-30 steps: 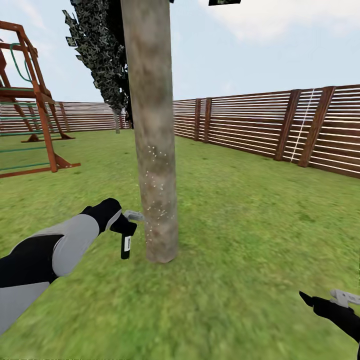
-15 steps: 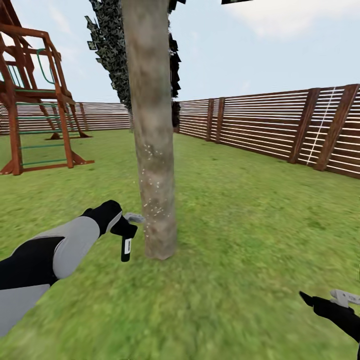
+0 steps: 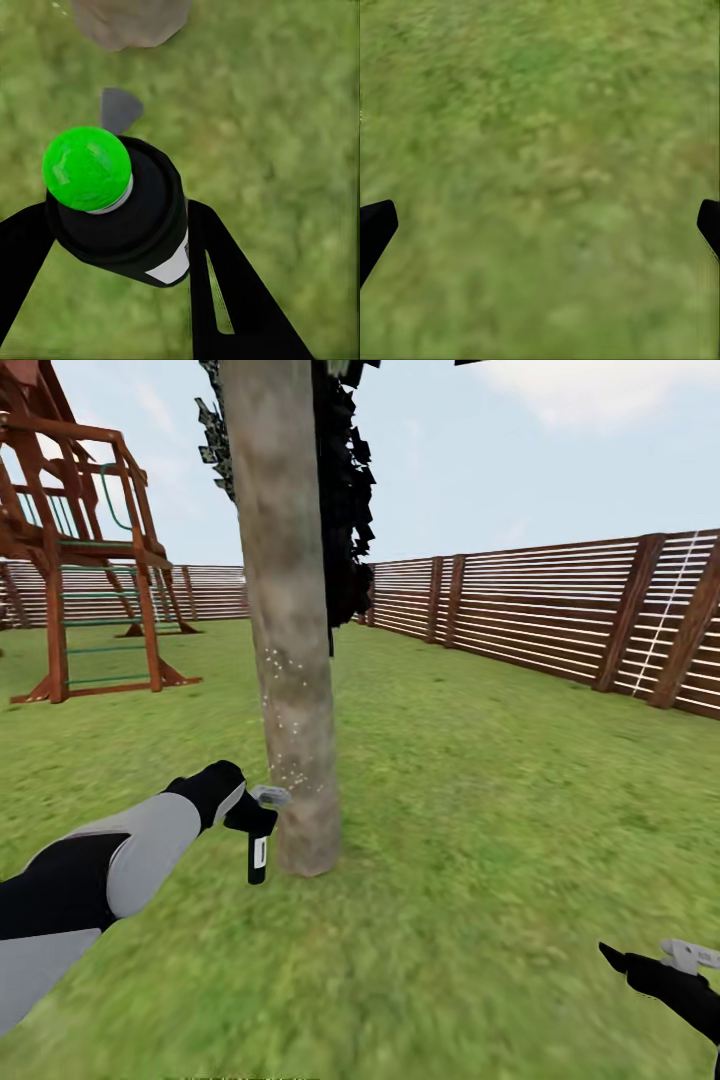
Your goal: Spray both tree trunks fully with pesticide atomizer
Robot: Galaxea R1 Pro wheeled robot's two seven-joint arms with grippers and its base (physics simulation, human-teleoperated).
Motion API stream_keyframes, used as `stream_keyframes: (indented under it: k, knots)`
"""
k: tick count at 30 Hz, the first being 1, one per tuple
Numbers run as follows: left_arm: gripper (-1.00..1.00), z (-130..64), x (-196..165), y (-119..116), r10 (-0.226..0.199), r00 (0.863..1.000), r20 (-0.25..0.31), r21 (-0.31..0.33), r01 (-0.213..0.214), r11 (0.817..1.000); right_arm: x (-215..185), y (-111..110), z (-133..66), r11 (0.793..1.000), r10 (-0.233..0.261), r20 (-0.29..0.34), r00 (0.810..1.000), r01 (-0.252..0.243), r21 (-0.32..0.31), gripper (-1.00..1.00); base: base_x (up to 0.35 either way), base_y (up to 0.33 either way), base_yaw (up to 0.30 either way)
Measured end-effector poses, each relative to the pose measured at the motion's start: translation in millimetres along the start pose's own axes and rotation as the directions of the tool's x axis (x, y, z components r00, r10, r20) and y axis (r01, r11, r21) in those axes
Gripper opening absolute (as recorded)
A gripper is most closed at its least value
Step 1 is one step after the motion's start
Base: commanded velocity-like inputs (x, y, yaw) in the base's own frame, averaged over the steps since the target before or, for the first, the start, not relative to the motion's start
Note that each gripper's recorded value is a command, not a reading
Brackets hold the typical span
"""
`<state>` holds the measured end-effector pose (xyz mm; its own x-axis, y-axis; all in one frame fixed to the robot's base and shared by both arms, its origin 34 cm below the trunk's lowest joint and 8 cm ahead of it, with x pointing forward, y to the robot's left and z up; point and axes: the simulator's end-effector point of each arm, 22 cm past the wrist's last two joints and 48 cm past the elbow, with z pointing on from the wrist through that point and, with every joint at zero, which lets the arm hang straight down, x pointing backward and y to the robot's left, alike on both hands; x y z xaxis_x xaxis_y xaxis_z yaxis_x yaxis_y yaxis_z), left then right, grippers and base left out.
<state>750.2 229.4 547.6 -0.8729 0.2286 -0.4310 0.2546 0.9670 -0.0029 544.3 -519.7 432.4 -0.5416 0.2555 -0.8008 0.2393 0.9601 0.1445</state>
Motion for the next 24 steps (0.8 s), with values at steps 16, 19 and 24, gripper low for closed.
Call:
stream_keyframes:
  k: [16,19,24]
  knots:
    - [-1.0,0.1,0.2,-0.1,0.0,1.0,0.0,0.0,0.0,1.0,-0.5,0.0,0.0,1.0,-0.002,0.001,1.0,0.002,0.0,1.0,-0.035,-0.169,0.177]
    - [-1.0,0.0,0.0,0.1,0.0,1.0,0.0,0.0,0.0,1.0,-0.3,0.1,0.0,1.0,-0.002,0.001,1.0,0.002,0.0,1.0,-0.091,-0.298,0.248]
    - [-1.0,-0.3,0.2,2.3,-0.001,1.0,0.0,-0.003,0.001,1.0,-0.3,0.1,0.0,1.0,-0.002,0.001,1.0,0.002,0.0,1.0,-0.034,-0.325,0.255]
